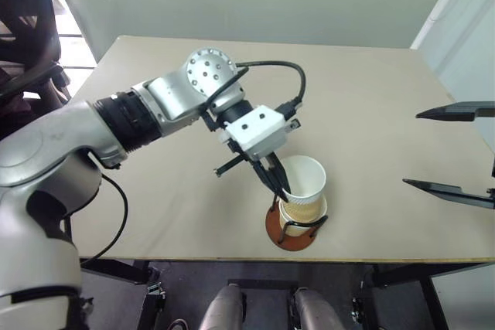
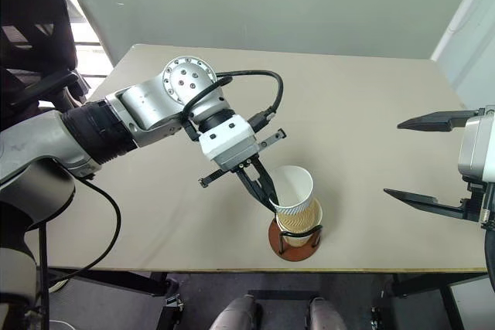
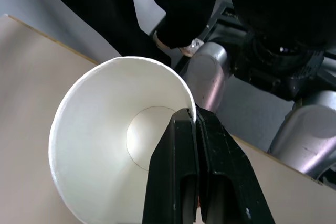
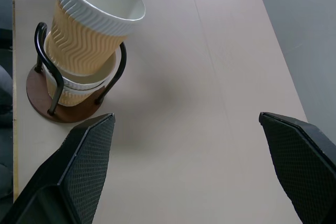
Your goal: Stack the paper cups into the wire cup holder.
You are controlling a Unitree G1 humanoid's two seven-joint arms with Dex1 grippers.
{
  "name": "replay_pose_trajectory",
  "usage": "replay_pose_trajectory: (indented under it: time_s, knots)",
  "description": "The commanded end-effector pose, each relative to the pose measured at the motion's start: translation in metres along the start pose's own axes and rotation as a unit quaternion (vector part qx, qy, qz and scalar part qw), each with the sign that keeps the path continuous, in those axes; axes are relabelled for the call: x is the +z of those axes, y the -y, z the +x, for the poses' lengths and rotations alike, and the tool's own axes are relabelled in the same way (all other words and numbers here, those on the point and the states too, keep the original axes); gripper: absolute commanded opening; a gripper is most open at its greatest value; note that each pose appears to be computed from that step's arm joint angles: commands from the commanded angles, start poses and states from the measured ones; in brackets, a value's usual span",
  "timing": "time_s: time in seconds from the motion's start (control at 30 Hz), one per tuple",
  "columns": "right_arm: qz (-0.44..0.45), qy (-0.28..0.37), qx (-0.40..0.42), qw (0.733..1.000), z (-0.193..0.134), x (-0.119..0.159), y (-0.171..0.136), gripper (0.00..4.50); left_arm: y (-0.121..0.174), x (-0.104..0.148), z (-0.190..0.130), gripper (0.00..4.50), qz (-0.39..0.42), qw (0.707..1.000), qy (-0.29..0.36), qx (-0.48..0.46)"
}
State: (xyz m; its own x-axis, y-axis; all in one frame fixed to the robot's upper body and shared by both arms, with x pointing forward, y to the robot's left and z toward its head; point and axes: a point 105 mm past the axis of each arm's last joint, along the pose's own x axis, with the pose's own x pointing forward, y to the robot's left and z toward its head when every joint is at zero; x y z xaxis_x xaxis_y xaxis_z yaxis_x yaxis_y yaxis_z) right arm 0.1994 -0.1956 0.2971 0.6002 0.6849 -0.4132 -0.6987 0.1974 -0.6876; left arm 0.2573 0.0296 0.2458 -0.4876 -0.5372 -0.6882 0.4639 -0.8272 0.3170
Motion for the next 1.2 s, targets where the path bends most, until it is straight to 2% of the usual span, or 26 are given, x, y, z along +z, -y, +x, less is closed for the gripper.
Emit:
replay_pose_trajectory:
  time_s: [0.03, 0.2, 0.3, 0.63, 0.67, 0.87, 1.03, 1.1, 1.2]
  knots:
    - [-0.017, 0.005, -0.017, 1.0, -0.005, 0.006, 0.004, 4.5, -0.001, 0.003, -0.005, 0.02, 0.026, 0.999, -0.023, -0.014]
    - [-0.017, 0.006, -0.017, 1.0, -0.004, 0.006, 0.004, 4.5, -0.003, 0.0, -0.005, 0.02, 0.024, 0.999, -0.026, -0.01]
    - [-0.016, 0.006, -0.017, 1.0, -0.004, 0.006, 0.004, 4.5, -0.005, 0.002, -0.004, 0.64, 0.02, 1.0, -0.019, -0.009]
    - [-0.015, 0.006, -0.016, 1.0, -0.003, 0.005, 0.005, 4.5, -0.009, 0.002, -0.005, 4.25, 0.02, 1.0, -0.018, 0.0]
    - [-0.015, 0.007, -0.015, 1.0, -0.002, 0.005, 0.006, 4.5, -0.01, 0.003, -0.006, 4.47, 0.019, 1.0, -0.016, 0.004]
    - [-0.017, 0.016, -0.002, 1.0, 0.004, 0.001, 0.008, 4.5, -0.018, 0.004, -0.02, 4.47, 0.022, 0.998, -0.019, 0.047]
    - [-0.016, 0.001, 0.031, 0.999, 0.016, -0.017, 0.008, 4.5, -0.025, 0.008, -0.067, 4.47, 0.002, 0.984, -0.006, 0.175]
    - [-0.015, -0.004, 0.042, 0.999, 0.017, -0.025, 0.007, 4.5, -0.012, 0.004, -0.086, 4.47, -0.032, 0.975, 0.003, 0.22]
    - [-0.006, 0.002, 0.065, 0.998, 0.019, -0.034, 0.004, 4.5, 0.024, -0.014, -0.123, 4.47, -0.112, 0.943, -0.007, 0.314]
